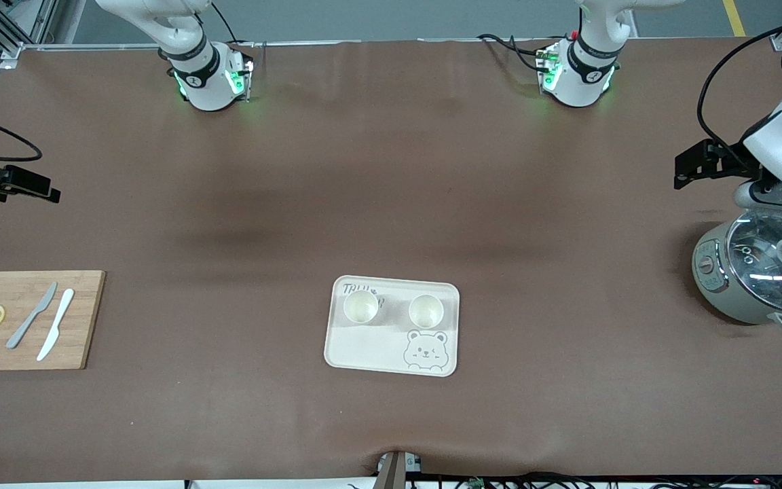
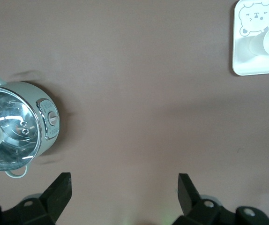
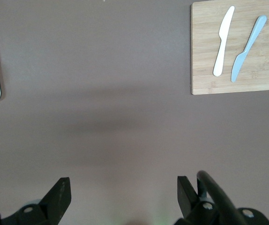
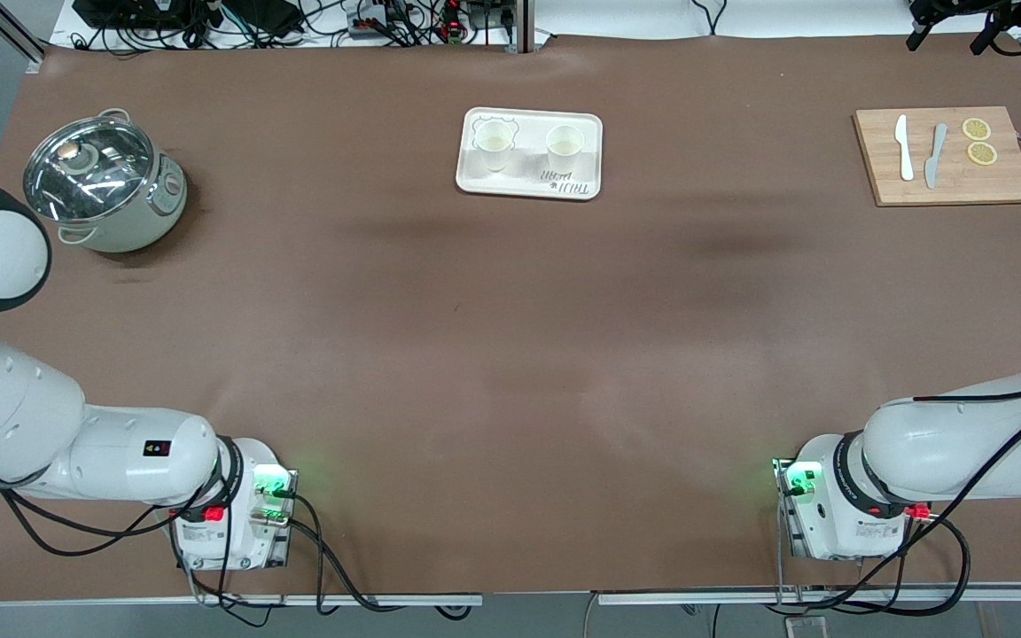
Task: Place white IKEA cup upright on tray with both arms
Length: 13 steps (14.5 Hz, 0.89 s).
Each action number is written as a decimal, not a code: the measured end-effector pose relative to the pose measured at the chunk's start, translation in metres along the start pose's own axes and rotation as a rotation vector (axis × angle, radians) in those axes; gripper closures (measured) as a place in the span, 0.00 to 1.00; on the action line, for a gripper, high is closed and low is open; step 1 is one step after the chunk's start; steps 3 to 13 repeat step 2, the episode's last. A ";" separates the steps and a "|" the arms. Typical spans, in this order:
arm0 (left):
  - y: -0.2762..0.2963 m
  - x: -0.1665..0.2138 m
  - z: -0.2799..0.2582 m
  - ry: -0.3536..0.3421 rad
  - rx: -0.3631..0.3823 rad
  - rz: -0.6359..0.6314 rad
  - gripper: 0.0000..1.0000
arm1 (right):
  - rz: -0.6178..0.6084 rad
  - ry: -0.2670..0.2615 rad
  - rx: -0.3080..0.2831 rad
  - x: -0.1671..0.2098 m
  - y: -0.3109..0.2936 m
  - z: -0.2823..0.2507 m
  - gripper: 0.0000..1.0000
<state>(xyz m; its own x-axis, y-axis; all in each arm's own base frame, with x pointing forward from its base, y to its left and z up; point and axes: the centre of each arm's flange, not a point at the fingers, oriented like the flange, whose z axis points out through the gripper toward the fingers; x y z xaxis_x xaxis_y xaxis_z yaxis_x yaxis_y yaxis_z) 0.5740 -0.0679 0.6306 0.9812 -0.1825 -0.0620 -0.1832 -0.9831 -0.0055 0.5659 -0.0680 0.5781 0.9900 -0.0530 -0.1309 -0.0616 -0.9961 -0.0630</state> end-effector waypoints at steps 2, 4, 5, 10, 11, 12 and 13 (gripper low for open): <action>0.000 0.000 0.000 0.001 0.000 0.000 0.00 | -0.003 0.000 0.000 0.000 -0.002 0.000 0.00; 0.000 0.000 0.000 0.001 0.000 0.000 0.00 | -0.003 0.000 0.000 0.000 -0.002 0.000 0.00; 0.000 0.000 0.000 0.001 0.000 0.000 0.00 | -0.003 0.000 0.000 0.000 -0.002 0.000 0.00; 0.000 0.000 0.000 0.001 0.000 0.000 0.00 | -0.003 0.000 0.000 0.000 -0.002 0.000 0.00; 0.000 0.000 0.000 0.001 0.000 0.000 0.00 | -0.003 0.000 0.000 0.000 -0.002 0.000 0.00; 0.000 0.000 0.000 0.001 0.000 0.000 0.00 | -0.003 0.000 0.000 0.000 -0.002 0.000 0.00; 0.000 0.000 0.000 0.001 0.000 0.000 0.00 | -0.003 0.000 0.000 0.000 -0.002 0.000 0.00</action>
